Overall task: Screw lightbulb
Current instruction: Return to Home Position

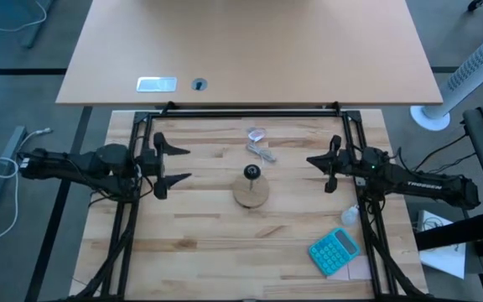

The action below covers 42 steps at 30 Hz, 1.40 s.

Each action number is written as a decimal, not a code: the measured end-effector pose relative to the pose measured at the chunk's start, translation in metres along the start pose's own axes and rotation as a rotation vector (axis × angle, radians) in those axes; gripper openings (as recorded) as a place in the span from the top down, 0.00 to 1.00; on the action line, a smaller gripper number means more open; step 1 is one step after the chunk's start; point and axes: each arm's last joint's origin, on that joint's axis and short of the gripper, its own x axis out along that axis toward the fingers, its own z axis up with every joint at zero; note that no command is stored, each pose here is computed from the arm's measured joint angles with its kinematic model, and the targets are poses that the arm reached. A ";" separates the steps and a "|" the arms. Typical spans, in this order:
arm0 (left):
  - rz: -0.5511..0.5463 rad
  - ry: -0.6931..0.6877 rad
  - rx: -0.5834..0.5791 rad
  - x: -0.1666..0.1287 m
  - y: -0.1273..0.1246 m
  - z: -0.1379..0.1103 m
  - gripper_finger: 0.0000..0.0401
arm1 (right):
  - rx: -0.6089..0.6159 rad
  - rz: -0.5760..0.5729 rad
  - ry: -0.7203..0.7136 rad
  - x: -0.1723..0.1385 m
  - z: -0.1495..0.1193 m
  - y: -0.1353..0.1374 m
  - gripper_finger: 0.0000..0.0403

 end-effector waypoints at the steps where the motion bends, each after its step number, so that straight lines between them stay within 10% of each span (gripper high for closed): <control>1: 0.020 0.001 -0.011 -0.002 0.001 -0.005 0.21 | -0.011 -0.002 -0.017 -0.001 0.004 0.000 0.99; 16: 0.069 -0.119 -0.048 -0.008 -0.002 -0.090 0.21 | 0.037 0.007 -0.012 -0.012 0.004 0.001 1.00; 42: -0.112 -0.118 -0.215 -0.016 -0.008 -0.128 0.21 | 0.068 0.061 -0.053 -0.017 -0.017 0.012 1.00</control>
